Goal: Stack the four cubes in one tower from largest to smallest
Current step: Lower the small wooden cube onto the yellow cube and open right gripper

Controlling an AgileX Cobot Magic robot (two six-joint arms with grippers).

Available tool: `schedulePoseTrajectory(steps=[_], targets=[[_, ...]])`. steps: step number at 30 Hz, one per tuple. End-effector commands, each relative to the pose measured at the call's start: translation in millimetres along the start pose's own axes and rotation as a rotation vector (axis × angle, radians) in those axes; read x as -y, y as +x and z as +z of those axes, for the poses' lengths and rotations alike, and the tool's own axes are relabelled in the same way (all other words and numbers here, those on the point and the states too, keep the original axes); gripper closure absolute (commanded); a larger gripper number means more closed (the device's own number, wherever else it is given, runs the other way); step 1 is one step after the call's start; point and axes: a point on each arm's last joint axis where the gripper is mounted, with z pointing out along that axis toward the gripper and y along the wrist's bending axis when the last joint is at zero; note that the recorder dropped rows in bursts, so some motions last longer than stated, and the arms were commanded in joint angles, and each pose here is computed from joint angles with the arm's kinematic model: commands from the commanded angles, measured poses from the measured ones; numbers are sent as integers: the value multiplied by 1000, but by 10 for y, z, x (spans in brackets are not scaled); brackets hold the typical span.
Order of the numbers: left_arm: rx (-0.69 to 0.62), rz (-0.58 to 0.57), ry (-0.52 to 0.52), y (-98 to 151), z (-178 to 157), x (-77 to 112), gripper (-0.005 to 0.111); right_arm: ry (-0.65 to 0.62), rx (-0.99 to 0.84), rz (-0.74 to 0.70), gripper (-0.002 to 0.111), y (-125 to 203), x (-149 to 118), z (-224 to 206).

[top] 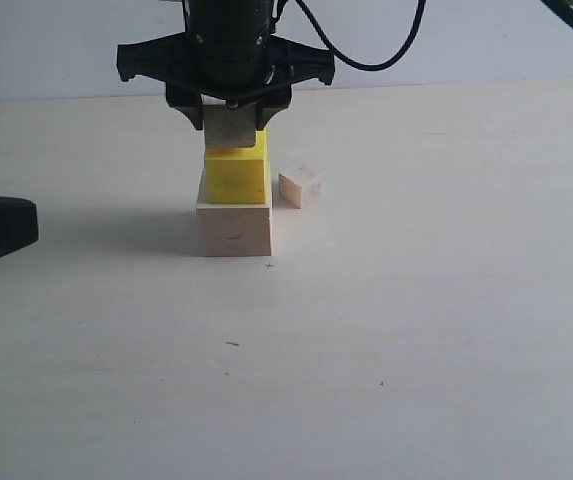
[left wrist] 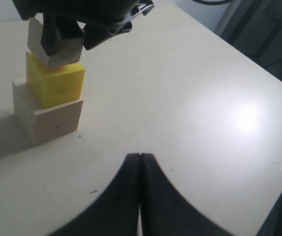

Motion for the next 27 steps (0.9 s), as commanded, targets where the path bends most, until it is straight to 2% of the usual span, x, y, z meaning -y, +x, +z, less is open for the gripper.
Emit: schedulePoseTrajectory(steps=[1,27], targets=[[3,-5,0,10,-1,2,107,-6,11,4,108,-14,-13,-12],[4,0,-5,9,-1,-3,107,8,1,24,108,0,-22,79]])
